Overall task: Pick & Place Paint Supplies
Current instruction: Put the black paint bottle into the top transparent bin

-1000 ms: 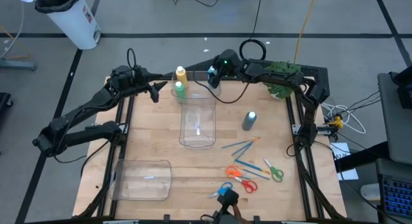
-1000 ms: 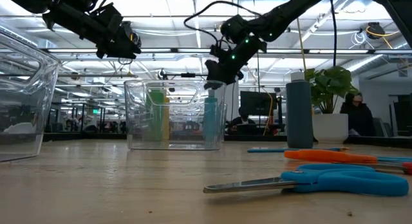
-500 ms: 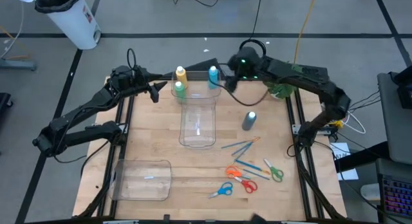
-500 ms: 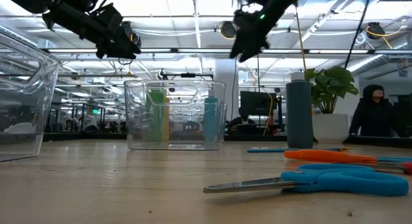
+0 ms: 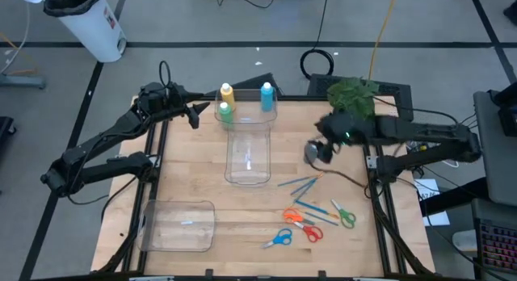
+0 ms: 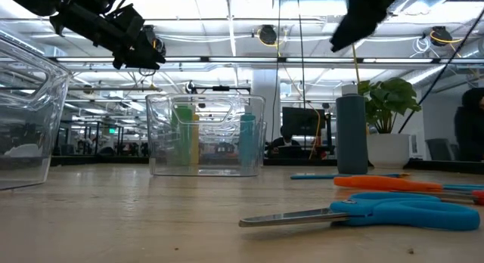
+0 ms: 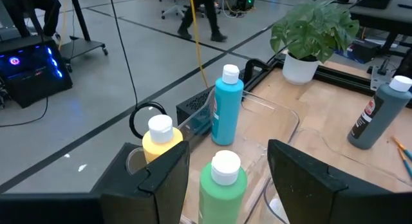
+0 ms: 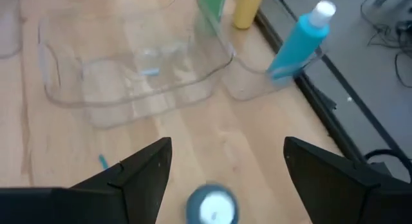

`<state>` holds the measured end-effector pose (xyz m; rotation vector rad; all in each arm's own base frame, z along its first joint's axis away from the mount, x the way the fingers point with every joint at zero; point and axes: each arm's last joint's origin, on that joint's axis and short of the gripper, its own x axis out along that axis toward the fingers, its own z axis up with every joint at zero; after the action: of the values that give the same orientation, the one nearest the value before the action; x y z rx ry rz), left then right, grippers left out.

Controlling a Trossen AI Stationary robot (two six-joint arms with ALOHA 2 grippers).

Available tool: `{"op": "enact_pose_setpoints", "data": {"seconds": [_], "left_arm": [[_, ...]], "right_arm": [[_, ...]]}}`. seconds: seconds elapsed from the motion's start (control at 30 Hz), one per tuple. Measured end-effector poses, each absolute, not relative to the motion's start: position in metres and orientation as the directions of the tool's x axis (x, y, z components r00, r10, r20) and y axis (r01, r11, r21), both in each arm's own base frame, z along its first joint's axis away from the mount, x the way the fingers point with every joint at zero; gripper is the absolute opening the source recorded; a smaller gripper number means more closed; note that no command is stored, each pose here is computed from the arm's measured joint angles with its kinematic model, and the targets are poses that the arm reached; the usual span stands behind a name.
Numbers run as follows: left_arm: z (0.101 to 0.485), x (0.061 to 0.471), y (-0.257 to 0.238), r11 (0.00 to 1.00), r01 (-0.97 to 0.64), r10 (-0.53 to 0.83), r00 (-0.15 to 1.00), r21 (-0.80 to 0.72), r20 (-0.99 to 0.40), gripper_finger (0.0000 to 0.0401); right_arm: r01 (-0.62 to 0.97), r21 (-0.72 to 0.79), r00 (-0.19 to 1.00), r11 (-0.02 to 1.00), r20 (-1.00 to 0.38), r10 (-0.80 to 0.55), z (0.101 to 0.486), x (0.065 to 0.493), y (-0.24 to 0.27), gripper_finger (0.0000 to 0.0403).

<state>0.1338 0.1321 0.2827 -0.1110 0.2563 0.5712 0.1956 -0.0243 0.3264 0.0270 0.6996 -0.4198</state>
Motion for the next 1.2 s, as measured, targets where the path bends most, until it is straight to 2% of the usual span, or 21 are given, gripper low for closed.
{"op": "enact_pose_setpoints", "data": {"seconds": [0.23, 0.37, 0.47, 0.73, 0.93, 1.2], "left_arm": [[0.283, 0.134, 0.132, 0.828, -0.556, 0.520, 0.810, -0.074, -0.270, 0.0214], [0.283, 0.134, 0.132, 0.828, -0.556, 0.520, 0.810, -0.074, -0.270, 0.0214], [0.283, 0.134, 0.132, 0.828, -0.556, 0.520, 0.810, -0.074, -0.270, 0.0214], [0.283, 0.134, 0.132, 0.828, -0.556, 0.520, 0.810, -0.074, -0.270, 0.0214], [0.283, 0.134, 0.132, 0.821, -0.562, 0.520, 0.810, -0.102, -0.270, 0.0214], [0.283, 0.134, 0.132, 0.816, -0.565, 0.520, 0.810, -0.124, -0.270, 0.0214]], "right_arm": [[0.325, -0.085, 0.753, 0.942, -0.579, -0.313, 0.272, 0.168, -0.009, 0.0286], [0.348, -0.113, 0.761, 0.931, -0.545, -0.351, 0.251, 0.162, -0.009, 0.0279], [0.388, -0.152, 0.739, 0.909, -0.538, -0.405, 0.239, 0.159, -0.011, 0.0274], [0.412, -0.142, 0.753, 0.900, -0.504, -0.424, 0.222, 0.161, -0.011, 0.0260], [0.434, -0.101, 0.760, 0.895, -0.492, -0.424, 0.216, 0.161, -0.011, 0.0229], [0.442, -0.085, 0.762, 0.893, -0.490, -0.424, 0.216, 0.162, -0.011, 0.0164]]}}
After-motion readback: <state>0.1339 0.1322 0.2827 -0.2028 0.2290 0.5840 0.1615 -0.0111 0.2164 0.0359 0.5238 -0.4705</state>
